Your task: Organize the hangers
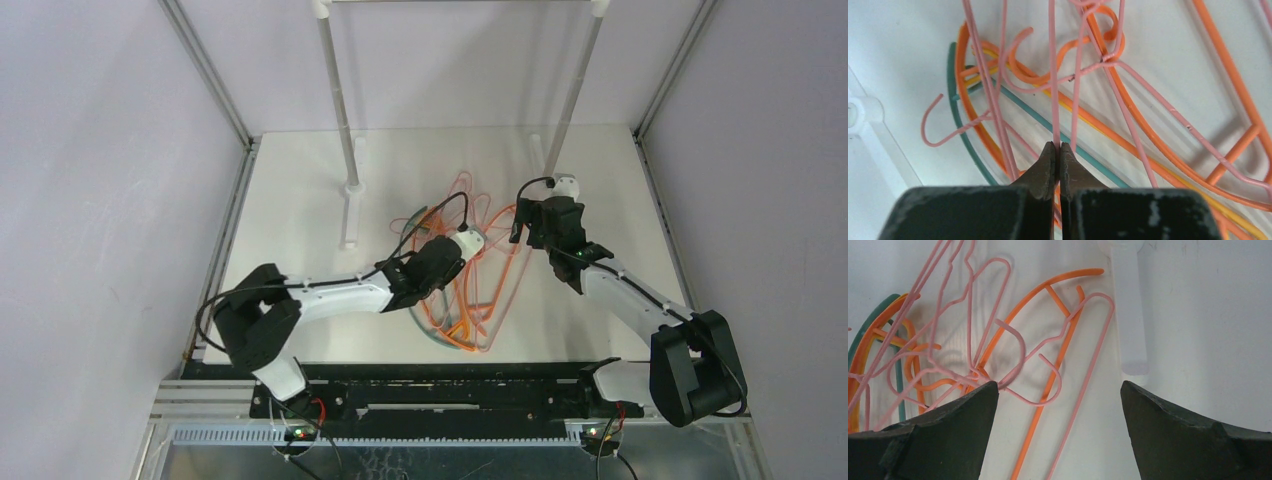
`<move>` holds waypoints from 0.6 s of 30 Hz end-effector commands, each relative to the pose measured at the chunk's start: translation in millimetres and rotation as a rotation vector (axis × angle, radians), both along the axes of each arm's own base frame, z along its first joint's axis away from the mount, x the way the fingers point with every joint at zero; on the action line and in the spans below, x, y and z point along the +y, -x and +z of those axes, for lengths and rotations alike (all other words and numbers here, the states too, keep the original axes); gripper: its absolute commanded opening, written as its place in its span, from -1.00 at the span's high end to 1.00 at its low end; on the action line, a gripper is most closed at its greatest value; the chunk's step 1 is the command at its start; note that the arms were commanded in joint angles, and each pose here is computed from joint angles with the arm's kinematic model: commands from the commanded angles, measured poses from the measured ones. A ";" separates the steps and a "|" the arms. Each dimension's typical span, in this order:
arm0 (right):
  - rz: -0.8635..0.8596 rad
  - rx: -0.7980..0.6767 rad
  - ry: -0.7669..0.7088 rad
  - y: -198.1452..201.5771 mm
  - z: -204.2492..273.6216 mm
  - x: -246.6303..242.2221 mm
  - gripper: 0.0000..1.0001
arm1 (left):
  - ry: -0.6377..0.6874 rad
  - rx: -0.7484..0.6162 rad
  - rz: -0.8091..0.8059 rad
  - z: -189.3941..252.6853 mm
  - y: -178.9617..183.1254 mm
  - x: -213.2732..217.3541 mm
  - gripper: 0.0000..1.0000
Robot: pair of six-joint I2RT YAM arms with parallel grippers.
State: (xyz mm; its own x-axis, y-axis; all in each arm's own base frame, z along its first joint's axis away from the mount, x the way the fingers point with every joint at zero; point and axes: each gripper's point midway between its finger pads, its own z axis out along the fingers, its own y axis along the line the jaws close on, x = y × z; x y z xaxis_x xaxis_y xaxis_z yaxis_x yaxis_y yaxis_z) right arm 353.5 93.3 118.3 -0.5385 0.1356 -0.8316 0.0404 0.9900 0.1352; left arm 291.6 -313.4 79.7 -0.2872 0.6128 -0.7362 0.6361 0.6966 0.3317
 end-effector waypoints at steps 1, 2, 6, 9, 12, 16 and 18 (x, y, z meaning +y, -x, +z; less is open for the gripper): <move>-0.037 -0.049 -0.023 -7.3 11.0 -3.2 -1.00 | 0.139 -0.077 0.021 62.1 -5.7 -7.0 1.00; -0.042 -0.050 -0.022 -7.2 11.1 -4.5 -1.00 | 0.144 -0.080 0.022 65.5 -4.8 -5.8 1.00; -0.055 -0.061 -0.025 -6.3 12.3 -6.8 -1.00 | 0.147 -0.097 0.044 74.0 -5.4 1.2 1.00; -0.075 -0.099 -0.035 -3.6 19.5 -10.7 -1.00 | 0.132 -0.102 0.072 73.2 -9.0 7.4 1.00; -0.053 -0.198 -0.077 4.7 37.5 -10.9 -1.00 | 0.128 -0.094 0.090 68.4 -12.7 10.7 1.00; -0.052 -0.297 -0.119 14.8 51.1 -17.3 -1.00 | 0.164 -0.137 0.153 87.1 -19.9 22.2 1.00; -0.059 -0.305 -0.130 16.6 51.8 -20.6 -1.00 | 0.211 -0.160 0.177 109.9 -24.3 29.1 0.99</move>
State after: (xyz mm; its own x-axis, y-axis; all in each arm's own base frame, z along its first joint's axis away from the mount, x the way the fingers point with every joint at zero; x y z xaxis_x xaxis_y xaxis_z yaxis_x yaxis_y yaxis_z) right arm 327.1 74.2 135.4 -0.3918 0.2056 -0.8968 0.0563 0.9782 0.1997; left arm 298.9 -293.6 125.6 -0.2894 0.5337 -0.7946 0.5522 0.7712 0.3169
